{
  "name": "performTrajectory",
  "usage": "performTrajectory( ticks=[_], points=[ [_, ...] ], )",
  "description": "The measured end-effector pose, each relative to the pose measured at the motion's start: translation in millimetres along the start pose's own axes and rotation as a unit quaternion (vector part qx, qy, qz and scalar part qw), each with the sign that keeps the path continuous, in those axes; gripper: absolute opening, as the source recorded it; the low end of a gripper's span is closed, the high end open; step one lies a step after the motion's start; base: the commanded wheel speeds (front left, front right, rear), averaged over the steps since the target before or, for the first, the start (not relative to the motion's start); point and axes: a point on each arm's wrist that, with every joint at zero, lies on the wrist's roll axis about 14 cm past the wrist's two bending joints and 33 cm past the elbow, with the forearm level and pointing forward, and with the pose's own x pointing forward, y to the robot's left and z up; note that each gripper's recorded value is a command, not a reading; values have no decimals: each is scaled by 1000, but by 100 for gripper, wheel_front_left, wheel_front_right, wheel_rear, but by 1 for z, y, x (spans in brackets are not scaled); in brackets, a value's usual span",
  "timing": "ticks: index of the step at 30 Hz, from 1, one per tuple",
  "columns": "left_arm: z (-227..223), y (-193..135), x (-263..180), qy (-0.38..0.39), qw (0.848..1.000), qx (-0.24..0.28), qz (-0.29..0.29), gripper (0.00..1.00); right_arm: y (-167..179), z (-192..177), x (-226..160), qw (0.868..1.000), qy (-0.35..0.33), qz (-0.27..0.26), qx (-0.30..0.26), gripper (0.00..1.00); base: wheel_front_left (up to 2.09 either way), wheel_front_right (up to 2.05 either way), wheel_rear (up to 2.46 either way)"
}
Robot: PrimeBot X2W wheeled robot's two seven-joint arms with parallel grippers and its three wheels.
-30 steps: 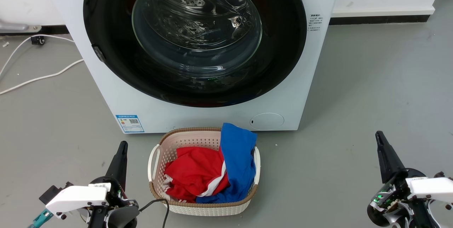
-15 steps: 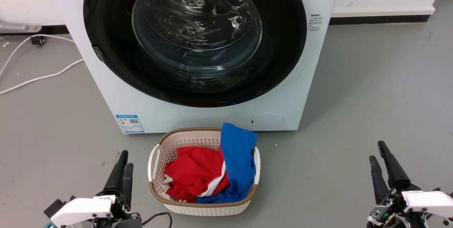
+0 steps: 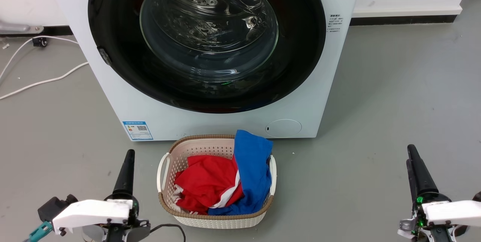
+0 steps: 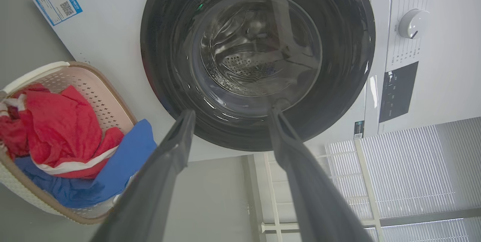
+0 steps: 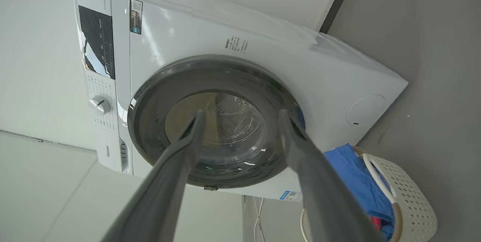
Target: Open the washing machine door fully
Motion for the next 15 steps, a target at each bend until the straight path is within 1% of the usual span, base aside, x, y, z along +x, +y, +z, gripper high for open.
performTrajectory(
  ticks=[6,11,15],
  points=[
    [-5,-3,-2,2,997,76,4,100,9,-4,-2,996,3,15,-85,100,0,0,0],
    [-9,-2,-3,2,990,143,13,100,13,-7,-4,988,6,23,-152,100,0,0,0],
    [-11,-1,-4,2,982,187,18,100,18,-8,-5,981,3,32,-194,100,0,0,0]
  ],
)
